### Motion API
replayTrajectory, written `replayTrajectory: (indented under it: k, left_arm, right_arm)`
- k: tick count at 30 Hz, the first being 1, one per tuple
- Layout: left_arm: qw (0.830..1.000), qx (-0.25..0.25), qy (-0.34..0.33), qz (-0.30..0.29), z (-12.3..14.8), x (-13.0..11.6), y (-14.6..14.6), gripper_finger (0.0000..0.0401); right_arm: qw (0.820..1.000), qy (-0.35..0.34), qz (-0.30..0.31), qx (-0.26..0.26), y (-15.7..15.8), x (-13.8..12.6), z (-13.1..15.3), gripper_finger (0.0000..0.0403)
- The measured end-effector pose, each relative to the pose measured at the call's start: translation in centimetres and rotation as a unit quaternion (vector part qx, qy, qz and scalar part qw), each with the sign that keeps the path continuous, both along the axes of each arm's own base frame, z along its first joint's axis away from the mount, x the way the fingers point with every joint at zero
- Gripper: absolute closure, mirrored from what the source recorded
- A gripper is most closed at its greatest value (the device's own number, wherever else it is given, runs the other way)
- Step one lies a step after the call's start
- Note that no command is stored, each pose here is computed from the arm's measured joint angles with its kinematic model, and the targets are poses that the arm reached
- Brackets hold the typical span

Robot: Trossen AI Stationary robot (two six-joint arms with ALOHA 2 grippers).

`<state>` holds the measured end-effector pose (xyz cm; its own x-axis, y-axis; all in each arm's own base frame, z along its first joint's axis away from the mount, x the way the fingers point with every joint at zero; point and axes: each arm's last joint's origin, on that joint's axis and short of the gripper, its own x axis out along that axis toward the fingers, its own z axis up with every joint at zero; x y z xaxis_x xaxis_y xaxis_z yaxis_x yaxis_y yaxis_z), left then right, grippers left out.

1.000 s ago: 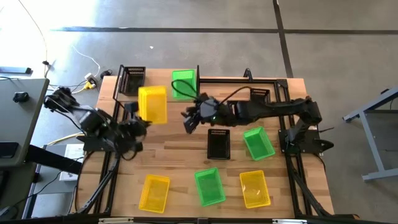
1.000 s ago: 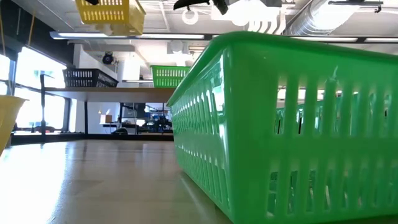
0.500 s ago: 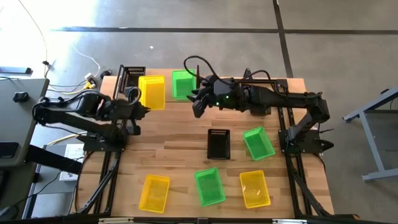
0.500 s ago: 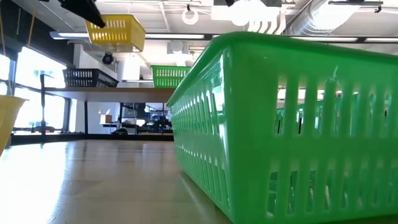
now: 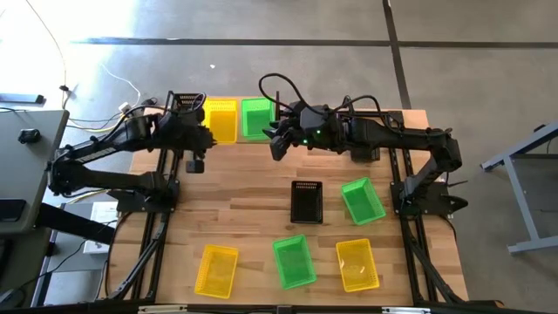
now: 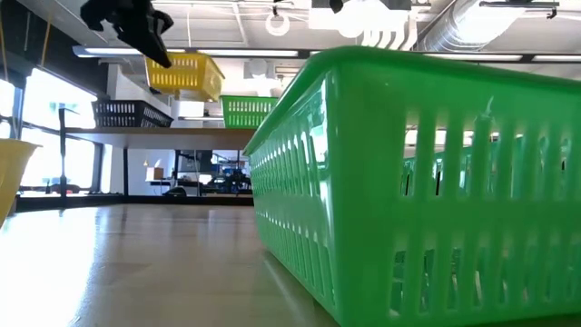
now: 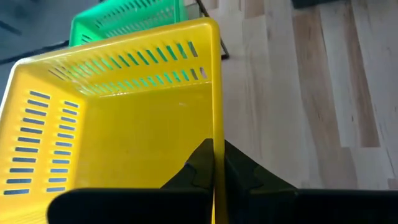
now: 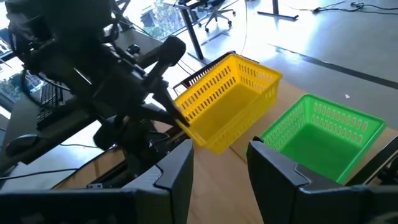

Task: Stack baskets on shelf by color
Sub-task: Put the top yellow basket on the shelf

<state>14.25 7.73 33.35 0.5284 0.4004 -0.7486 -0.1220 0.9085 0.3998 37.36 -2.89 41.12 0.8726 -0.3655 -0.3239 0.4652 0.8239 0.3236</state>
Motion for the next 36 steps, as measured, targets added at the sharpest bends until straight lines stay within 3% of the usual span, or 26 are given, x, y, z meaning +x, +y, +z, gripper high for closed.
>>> replayTrajectory:
  k: [9,18,36]
  left_arm:
    - [1.000,-0.020,0.008,0.019,-0.6,-0.2,2.4,0.0401]
    - [0.998,-0.061,0.023,0.019,-1.8,-0.2,4.9,0.0401]
    - [0.995,-0.074,0.065,0.020,-3.4,0.5,7.0,0.0401]
  right_arm:
    - [0.999,0.016,0.012,-0.037,-0.2,0.0,0.0,0.0269]
    - [0.999,0.003,0.039,-0.029,-2.0,-1.2,1.1,0.0269]
    - [0.999,-0.019,0.031,-0.031,-2.9,-2.8,2.6,0.0269]
